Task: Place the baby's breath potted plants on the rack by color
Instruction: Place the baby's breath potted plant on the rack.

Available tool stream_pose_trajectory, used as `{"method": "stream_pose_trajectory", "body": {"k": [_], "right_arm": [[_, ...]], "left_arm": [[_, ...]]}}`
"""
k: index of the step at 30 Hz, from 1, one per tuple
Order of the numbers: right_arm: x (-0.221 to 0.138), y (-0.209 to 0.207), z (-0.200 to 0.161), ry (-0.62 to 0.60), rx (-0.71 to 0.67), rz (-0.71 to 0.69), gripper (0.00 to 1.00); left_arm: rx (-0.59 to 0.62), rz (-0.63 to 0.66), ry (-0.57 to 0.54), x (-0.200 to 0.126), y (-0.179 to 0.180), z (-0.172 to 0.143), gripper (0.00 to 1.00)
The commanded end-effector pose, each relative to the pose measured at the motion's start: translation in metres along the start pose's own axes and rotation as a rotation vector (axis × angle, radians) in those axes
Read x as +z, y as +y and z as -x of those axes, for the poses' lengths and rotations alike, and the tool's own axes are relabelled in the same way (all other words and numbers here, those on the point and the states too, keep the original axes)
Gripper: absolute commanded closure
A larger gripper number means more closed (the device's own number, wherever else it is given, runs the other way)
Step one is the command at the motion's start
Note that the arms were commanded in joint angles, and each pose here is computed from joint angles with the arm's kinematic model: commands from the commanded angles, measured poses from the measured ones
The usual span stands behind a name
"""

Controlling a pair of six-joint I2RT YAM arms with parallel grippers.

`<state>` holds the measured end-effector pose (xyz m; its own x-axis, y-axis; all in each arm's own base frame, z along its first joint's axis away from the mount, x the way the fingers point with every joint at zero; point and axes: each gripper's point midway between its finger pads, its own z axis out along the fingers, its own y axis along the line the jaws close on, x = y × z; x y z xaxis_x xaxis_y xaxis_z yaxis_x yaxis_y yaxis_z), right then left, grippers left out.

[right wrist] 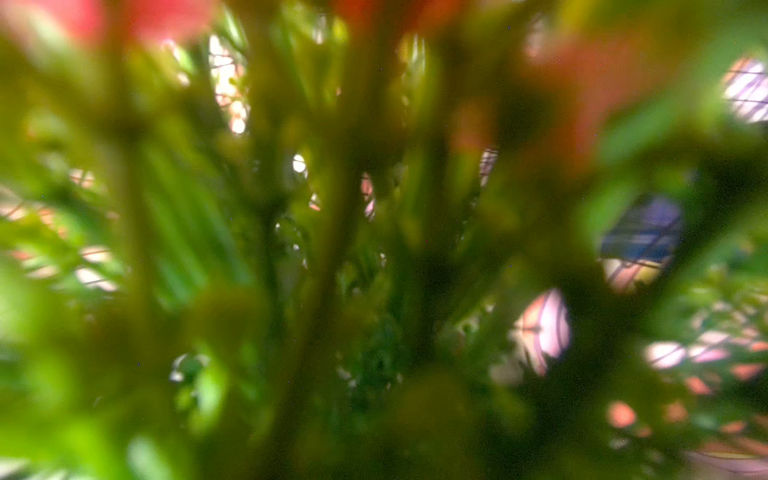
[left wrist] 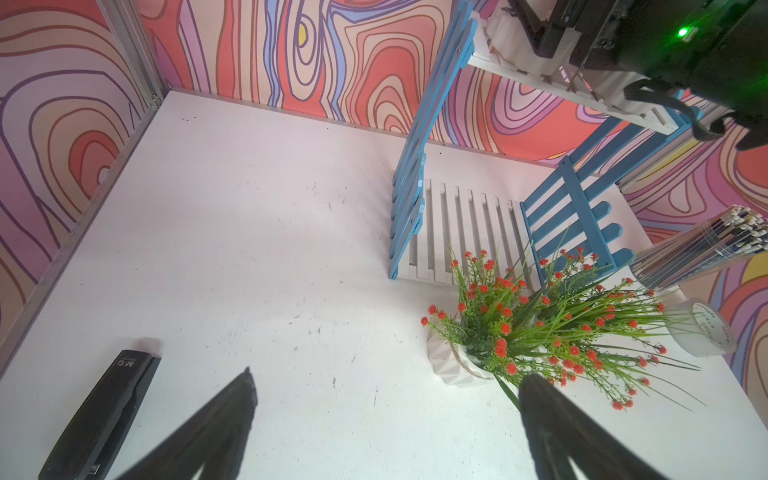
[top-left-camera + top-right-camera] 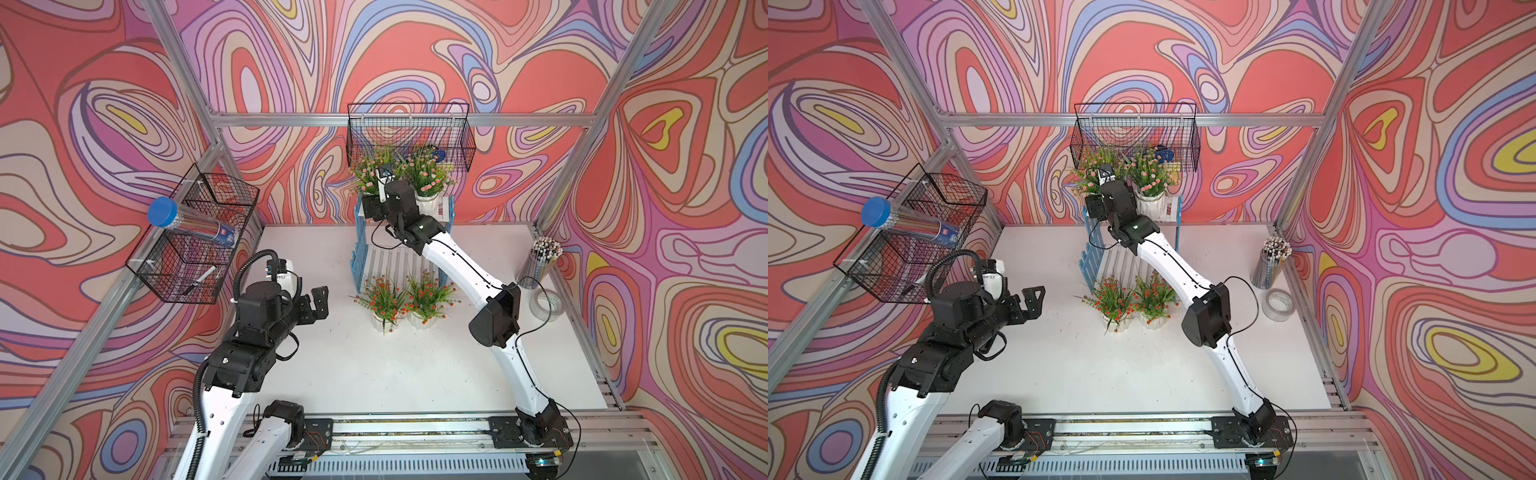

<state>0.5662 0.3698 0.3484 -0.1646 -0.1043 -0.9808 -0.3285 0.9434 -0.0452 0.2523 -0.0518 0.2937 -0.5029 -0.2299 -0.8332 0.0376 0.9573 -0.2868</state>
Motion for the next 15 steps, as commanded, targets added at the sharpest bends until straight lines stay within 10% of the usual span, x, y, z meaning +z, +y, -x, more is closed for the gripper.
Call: {"method": "stream_pose_trajectory", "body": {"k": [1, 8, 15], "right_arm": [[-0.009, -0.017, 0.042, -0.122, 0.017, -0.05, 0.43], [-0.003, -0.016, 0.033, -0.106, 0.019, -0.043, 0.35], [-0.005, -0.015, 0.033, -0.102, 0.039, -0.032, 0.03]], "left_arm": [[-0.001, 0.005, 0.0, 0.0, 0.0, 0.0, 0.0], [-0.001, 0.003, -0.001, -0.001, -0.001, 0.002, 0.0], [-0.001, 0.003, 0.003, -0.002, -0.001, 0.002, 0.0]]}}
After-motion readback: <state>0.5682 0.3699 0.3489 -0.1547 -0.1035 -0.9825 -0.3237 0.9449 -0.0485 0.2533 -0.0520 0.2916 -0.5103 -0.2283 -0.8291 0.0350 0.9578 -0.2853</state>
